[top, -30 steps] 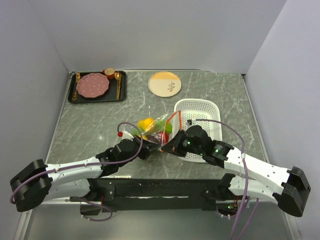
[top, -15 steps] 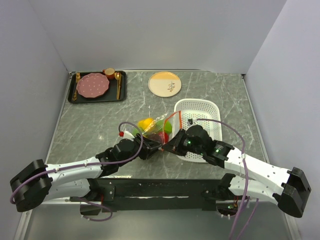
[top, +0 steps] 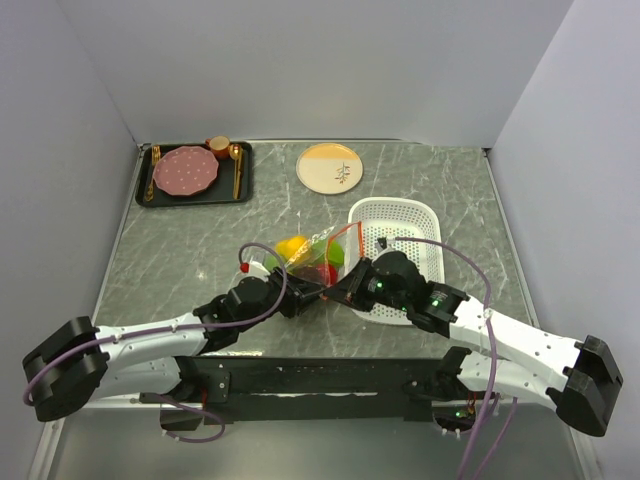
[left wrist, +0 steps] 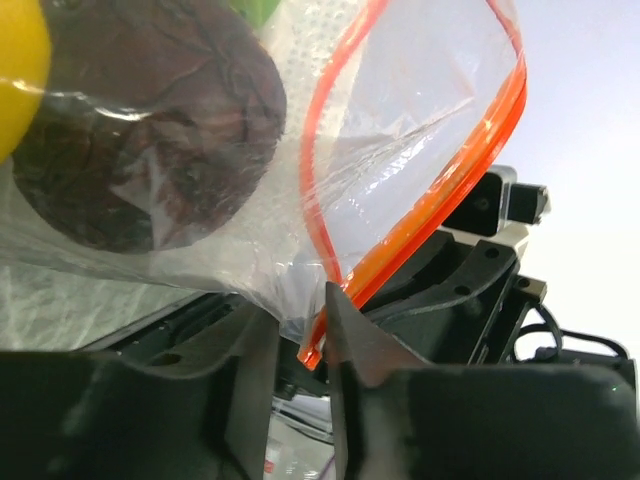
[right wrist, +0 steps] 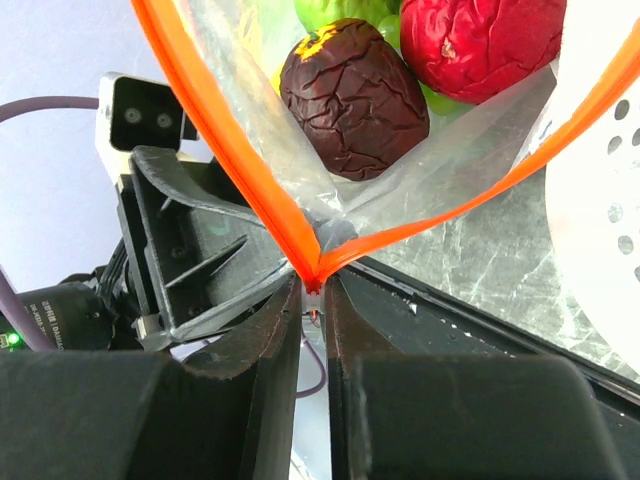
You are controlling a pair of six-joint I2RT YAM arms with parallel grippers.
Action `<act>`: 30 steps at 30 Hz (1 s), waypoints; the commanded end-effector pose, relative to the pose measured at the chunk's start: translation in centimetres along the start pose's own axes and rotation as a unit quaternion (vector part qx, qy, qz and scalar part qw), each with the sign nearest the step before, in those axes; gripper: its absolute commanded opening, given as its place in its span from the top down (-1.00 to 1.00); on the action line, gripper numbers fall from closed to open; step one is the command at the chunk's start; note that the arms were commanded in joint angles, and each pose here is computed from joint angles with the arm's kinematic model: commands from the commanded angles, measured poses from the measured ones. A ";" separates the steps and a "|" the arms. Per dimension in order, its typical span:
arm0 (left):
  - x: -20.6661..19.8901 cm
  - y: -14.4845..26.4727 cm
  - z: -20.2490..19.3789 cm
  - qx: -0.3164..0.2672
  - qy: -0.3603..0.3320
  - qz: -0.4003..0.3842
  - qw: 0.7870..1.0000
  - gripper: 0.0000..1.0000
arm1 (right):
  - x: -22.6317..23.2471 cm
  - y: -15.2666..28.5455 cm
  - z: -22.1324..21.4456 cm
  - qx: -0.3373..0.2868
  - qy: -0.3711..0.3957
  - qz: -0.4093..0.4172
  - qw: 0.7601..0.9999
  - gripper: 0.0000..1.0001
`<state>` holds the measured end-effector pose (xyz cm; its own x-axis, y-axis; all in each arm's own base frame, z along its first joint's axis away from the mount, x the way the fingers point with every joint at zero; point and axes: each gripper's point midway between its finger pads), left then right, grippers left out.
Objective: Place the food in the zip-top bag and seal the zipper
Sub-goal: Zip the zipper food storage bag at the center of the board.
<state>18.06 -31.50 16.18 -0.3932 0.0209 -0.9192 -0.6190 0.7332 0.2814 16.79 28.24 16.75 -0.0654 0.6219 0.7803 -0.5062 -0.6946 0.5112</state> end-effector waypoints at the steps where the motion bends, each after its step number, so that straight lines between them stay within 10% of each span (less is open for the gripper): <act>1: -1.4 -0.3 -0.8 0.015 0.007 -0.022 1.000 0.60 | 0.8 0.3 0.9 -0.022 0.002 0.021 1.000 0.81; 5: -1.1 -0.1 -0.7 0.012 0.002 -0.012 1.000 0.98 | 0.6 0.4 1.2 -0.030 0.002 0.017 0.999 0.81; 30: 0.5 1.8 0.4 -0.002 0.003 0.000 1.000 0.99 | -0.3 0.5 3.7 -0.070 0.011 -0.006 0.997 0.79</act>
<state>17.00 -29.88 16.42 -0.4017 -0.0011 -0.9158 -0.6210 0.7353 0.2715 17.71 27.36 16.82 -0.0745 0.6277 0.7749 -0.5381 -0.6795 0.4987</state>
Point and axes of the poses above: each gripper's point midway between its finger pads, its own y axis back along the fingers, its own x axis along the line the jaws close on, z = x × y, and after that the axes turned 11 degrees about y, right-handed
